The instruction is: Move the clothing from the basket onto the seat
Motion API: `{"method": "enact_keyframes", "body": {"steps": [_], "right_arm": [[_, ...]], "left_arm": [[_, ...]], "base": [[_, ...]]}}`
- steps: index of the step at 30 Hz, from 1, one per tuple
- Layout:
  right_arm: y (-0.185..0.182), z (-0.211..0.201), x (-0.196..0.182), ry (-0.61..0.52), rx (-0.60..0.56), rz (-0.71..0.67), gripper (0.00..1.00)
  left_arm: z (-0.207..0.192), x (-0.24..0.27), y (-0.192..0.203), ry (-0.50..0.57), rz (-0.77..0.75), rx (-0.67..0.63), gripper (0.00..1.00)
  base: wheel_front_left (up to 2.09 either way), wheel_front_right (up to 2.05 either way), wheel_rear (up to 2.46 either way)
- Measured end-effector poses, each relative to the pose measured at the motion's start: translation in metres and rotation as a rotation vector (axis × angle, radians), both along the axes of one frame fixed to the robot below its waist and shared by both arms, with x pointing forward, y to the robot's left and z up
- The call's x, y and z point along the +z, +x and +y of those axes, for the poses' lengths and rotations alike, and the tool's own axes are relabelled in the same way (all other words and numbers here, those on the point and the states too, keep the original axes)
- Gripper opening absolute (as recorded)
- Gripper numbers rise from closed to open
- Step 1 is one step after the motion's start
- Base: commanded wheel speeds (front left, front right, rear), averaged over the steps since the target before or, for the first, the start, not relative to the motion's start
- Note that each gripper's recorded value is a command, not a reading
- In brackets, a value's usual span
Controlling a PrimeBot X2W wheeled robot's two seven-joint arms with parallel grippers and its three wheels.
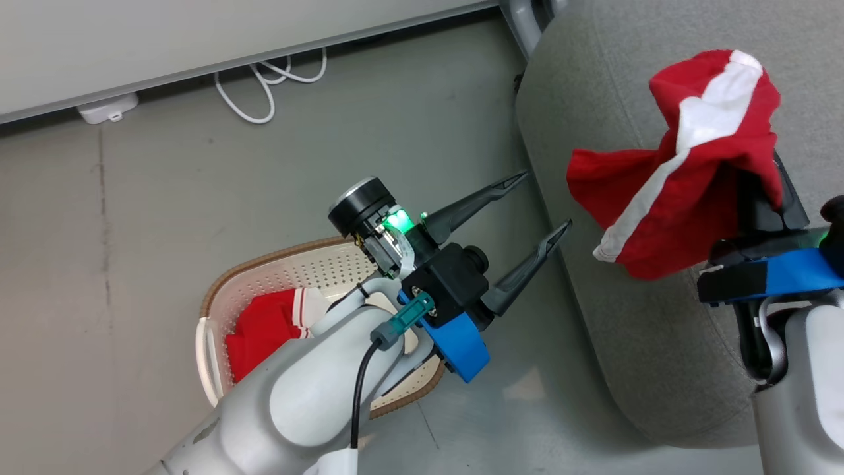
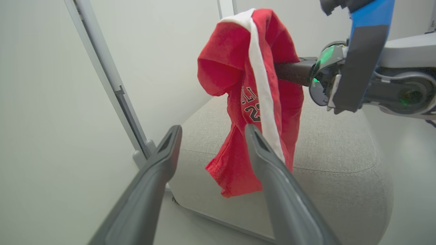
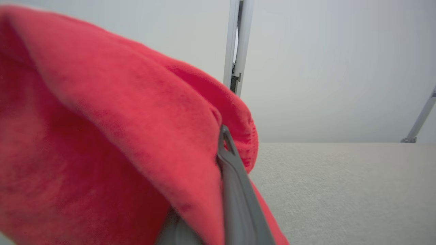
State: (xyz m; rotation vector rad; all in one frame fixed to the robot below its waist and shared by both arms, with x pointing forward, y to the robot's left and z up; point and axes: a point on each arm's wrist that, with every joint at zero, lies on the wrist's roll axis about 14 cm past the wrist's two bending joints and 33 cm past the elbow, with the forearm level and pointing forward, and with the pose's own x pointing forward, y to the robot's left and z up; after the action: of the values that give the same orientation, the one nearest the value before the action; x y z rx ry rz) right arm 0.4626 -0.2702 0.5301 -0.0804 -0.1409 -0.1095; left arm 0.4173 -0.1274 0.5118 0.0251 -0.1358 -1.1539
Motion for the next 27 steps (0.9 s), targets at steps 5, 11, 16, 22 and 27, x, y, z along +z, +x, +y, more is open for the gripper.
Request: {"method": "enact_keyframes", "body": {"steps": [5, 11, 16, 22, 27], "right_arm": [[-0.026, -0.032, -0.007, 0.0, -0.111, 0.017, 0.0], [-0.045, -0.045, -0.011, 0.008, -0.172, 0.025, 0.0], [-0.046, -0.047, -0.005, 0.004, -0.181, 0.006, 0.0], [-0.015, -0.054, 0.031, -0.031, -0.188, -0.106, 0.0], [0.023, -0.077, 0.081, -0.114, -0.22, -0.249, 0.0]], "left_arm": [[-0.018, -0.014, -0.017, 0.004, 0.031, -0.079, 1.0], [-0.025, -0.02, -0.026, 0.0, 0.051, -0.112, 1.0], [-0.027, -0.017, -0.024, -0.014, 0.051, -0.114, 1.0], [-0.02, -0.019, -0.001, -0.037, 0.033, -0.085, 1.0], [-0.01, -0.033, 0.03, -0.045, 0.022, -0.052, 1.0]], "base": [[0.0, 0.0, 0.0], [0.0, 0.0, 0.0], [0.0, 0.0, 0.0], [0.0, 0.0, 0.0], [0.0, 0.0, 0.0]]}}
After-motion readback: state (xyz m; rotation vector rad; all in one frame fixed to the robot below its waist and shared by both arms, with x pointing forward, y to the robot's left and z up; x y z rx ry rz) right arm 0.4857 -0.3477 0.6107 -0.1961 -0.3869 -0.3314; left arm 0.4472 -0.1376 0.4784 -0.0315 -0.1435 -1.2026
